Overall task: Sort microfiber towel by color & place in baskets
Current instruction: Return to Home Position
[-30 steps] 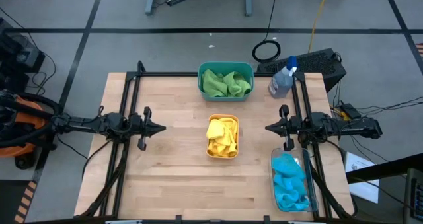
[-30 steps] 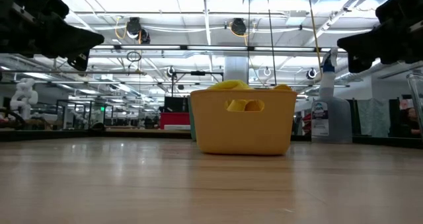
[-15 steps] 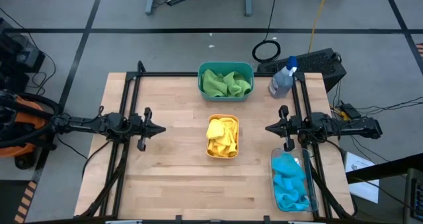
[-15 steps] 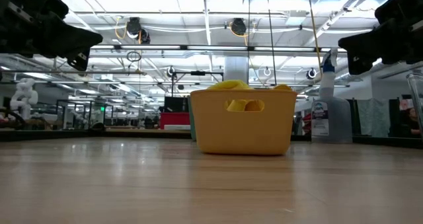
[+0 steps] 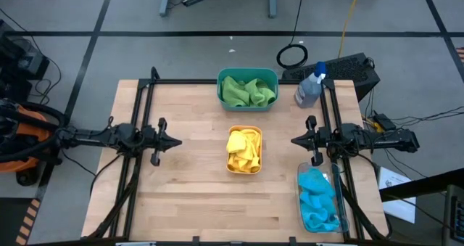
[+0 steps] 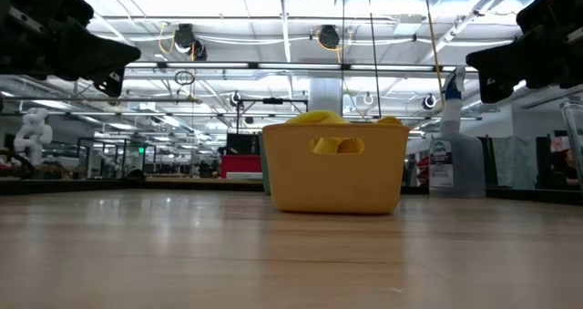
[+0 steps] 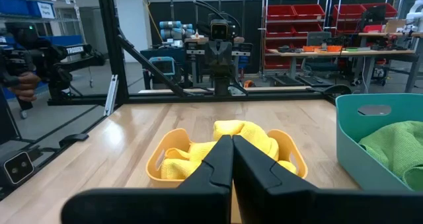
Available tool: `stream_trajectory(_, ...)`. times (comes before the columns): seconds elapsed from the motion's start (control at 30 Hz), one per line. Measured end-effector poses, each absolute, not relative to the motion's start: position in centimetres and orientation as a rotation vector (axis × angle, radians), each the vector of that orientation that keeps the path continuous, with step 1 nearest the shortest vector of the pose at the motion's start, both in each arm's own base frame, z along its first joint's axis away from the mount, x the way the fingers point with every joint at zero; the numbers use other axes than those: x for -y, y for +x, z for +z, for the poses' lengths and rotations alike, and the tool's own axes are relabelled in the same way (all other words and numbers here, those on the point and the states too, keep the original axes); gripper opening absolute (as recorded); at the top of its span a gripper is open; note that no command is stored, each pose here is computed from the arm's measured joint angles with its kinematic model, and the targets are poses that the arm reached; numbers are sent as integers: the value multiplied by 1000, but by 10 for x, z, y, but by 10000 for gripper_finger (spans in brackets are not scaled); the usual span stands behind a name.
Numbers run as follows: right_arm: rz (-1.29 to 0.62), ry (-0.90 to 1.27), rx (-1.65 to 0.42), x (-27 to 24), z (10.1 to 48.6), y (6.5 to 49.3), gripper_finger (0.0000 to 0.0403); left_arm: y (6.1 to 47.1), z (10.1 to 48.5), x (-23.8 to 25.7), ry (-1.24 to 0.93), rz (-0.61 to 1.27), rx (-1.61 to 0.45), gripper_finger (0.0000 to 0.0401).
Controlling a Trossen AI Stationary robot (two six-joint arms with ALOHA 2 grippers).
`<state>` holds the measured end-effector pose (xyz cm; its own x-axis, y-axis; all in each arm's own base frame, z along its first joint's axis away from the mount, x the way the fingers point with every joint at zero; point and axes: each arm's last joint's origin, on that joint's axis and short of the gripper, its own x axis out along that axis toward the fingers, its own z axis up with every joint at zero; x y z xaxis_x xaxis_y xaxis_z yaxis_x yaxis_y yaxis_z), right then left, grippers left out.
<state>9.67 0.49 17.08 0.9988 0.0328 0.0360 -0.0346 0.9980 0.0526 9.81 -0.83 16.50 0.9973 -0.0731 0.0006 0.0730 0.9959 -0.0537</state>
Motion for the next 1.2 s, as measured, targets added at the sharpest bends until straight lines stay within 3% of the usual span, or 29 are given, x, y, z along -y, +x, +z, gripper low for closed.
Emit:
stream_trajectory(0.73, 34, 54, 36, -5, 171, 97, 0, 99, 165, 3, -179, -40, -2, 0)
stream_trajectory(1.2, 35, 54, 36, -5, 171, 97, 0, 99, 165, 3, -176, -40, -2, 31)
